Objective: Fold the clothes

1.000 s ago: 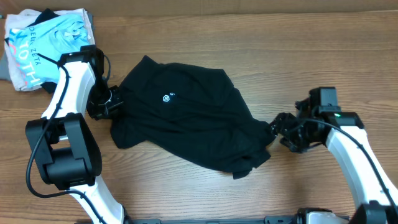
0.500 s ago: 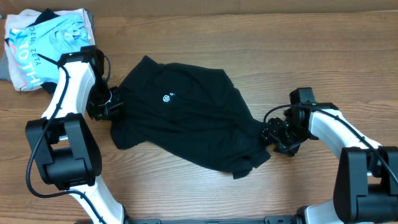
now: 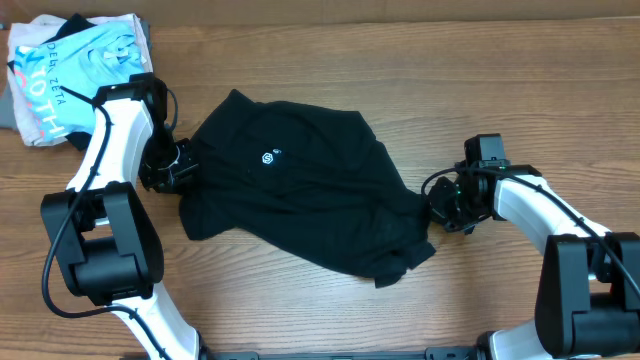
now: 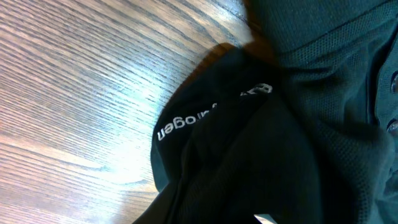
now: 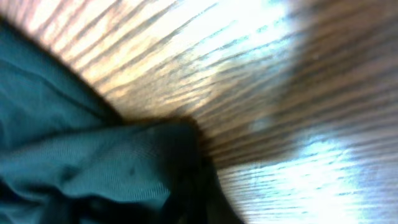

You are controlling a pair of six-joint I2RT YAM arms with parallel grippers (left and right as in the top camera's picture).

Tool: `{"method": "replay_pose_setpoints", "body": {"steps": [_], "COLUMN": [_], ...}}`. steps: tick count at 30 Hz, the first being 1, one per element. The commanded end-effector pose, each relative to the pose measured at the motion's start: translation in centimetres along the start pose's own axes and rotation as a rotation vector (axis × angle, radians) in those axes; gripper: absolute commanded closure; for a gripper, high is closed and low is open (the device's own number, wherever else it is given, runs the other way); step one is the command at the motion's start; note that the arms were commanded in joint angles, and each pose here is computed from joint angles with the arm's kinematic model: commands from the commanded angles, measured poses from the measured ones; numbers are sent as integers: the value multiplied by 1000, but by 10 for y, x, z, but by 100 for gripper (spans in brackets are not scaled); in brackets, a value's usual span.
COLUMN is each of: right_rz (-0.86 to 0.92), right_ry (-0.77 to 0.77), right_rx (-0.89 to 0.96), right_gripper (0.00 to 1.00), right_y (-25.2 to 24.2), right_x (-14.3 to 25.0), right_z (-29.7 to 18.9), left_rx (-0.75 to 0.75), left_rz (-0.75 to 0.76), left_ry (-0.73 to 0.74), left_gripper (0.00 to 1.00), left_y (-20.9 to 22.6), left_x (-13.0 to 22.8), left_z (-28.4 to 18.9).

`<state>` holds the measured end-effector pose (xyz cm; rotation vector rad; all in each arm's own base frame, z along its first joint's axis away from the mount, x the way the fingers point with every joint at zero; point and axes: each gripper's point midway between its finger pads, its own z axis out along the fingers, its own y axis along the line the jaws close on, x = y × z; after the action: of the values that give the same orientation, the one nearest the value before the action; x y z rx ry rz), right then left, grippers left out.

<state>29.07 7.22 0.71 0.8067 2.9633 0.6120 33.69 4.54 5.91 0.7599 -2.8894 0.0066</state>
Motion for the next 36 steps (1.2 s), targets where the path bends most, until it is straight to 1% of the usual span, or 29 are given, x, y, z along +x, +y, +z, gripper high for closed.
{"method": "replay_pose_setpoints", "body": {"steps": [1, 3, 7, 10, 13, 14, 15, 16, 17, 19, 20, 21, 25, 30, 31, 32, 34, 36], "right_rz": [0, 4, -32, -75, -102, -108, -110, -109, -108, -111, -117, -127, -114, -43, -31, -19, 3, 20], "right_ry": [-36, -75, -194, -349, -516, -606, -646, -673, -700, -722, -722, -705, -629, -438, -404, -372, -313, -264], "right_rx": [-18, -41, -93, -124, -133, -127, -121, -112, -103, -96, -93, -77, -24, 79, 101, 126, 176, 214], "right_gripper": [96, 96, 96, 96, 96, 96, 93, 86, 66, 18, 8, 0, 0, 0, 0, 0, 0, 0], "right_y": [7, 16, 42, 63, 80, 86, 89, 89, 90, 90, 90, 87, 73, 40, 34, 28, 15, 4], "right_x": [-14, -31, -80, -123, -158, -173, -179, -183, -187, -190, -190, -187, -173, -134, -127, -119, -105, -94], "right_z": [-4, -18, -70, -127, -182, -209, -220, -227, -234, -239, -239, -236, -224, -202, -199, -196, -189, -180], "left_rx": [1, 2, 3, 4, 6, 6, 6, 8, 12, 12, 12, 11, 8, 10, 18, 31, 64, 94], "left_rz": [-18, -18, -18, -18, -18, -18, -18, -18, -18, -18, -18, -18, -12, -1, 3, 13, 49, 84], "left_ry": [-10, -12, -16, -17, -19, -18, -17, -16, -15, -15, -14, -12, -6, 11, 17, 22, 34, 48], "left_gripper": [82, 82, 82, 81, 81, 81, 81, 81, 81, 81, 81, 81, 81, 80, 78, 75, 61, 51], "left_y": [0, 0, 0, 0, -1, -1, -1, -1, -2, -2, -2, -2, -3, -7, -8, -12, -20, -27], "left_x": [-5, -6, -7, -7, -8, -7, -7, -7, -7, -7, -7, -6, -4, 2, 3, 4, 7, 11], "left_z": [-1, -1, -1, -1, -1, -1, -1, -1, -1, -1, -1, -1, -1, -1, -1, -1, -1, -1]}}
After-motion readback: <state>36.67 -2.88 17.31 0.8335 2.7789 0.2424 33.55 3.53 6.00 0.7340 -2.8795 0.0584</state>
